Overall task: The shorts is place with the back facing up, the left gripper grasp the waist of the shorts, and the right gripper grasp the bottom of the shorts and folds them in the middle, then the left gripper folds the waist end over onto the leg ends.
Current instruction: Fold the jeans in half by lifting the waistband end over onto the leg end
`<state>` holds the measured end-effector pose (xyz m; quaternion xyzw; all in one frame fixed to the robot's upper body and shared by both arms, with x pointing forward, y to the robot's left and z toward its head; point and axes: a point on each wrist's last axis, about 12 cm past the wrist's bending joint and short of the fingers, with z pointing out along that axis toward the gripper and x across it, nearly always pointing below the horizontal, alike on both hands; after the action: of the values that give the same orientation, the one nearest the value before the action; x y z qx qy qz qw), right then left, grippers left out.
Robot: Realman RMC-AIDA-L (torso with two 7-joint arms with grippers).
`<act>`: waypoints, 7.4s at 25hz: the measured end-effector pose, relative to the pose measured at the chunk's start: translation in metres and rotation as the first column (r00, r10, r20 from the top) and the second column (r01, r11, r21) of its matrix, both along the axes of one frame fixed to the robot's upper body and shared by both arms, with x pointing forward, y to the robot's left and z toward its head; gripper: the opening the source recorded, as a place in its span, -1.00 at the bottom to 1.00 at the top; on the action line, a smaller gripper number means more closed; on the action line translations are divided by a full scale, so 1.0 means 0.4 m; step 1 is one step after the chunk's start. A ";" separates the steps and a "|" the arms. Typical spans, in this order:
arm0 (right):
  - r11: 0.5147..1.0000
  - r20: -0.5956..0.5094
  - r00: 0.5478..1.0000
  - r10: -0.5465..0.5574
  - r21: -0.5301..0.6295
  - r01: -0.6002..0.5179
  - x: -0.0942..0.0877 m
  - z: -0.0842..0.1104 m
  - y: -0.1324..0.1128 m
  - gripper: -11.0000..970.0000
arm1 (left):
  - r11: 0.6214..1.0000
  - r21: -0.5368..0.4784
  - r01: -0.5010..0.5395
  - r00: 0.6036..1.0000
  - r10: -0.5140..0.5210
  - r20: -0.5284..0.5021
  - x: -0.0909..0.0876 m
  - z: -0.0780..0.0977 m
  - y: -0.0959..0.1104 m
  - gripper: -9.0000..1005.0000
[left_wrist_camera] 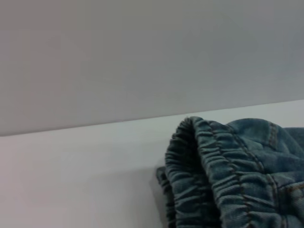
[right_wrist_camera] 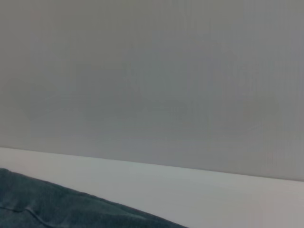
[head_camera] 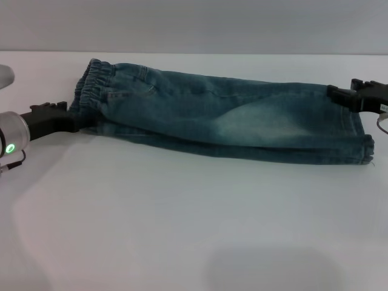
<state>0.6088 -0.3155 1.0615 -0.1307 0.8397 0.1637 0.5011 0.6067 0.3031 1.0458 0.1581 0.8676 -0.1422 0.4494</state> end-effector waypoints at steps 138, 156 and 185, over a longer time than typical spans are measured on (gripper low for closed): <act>0.926 0.024 0.933 0.358 0.118 -0.358 0.003 -0.035 0.367 0.31 | 0.756 -0.306 0.579 0.804 -0.467 0.367 0.098 0.439 -0.228 -0.93; 0.880 0.028 0.897 0.440 0.182 -0.438 -0.005 -0.013 0.422 0.31 | 0.757 -0.315 0.572 0.812 -0.470 0.345 0.088 0.416 -0.224 -0.94; 0.957 0.092 0.979 -0.182 0.245 0.155 -0.047 -0.044 0.004 0.31 | 0.684 -0.315 0.658 0.751 -0.563 0.344 0.040 0.339 -0.369 -0.94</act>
<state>0.5902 -0.3141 1.0439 -0.0072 0.7926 0.2114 0.5719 0.6226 0.1553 1.1815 0.3544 0.6575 -0.4481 0.4912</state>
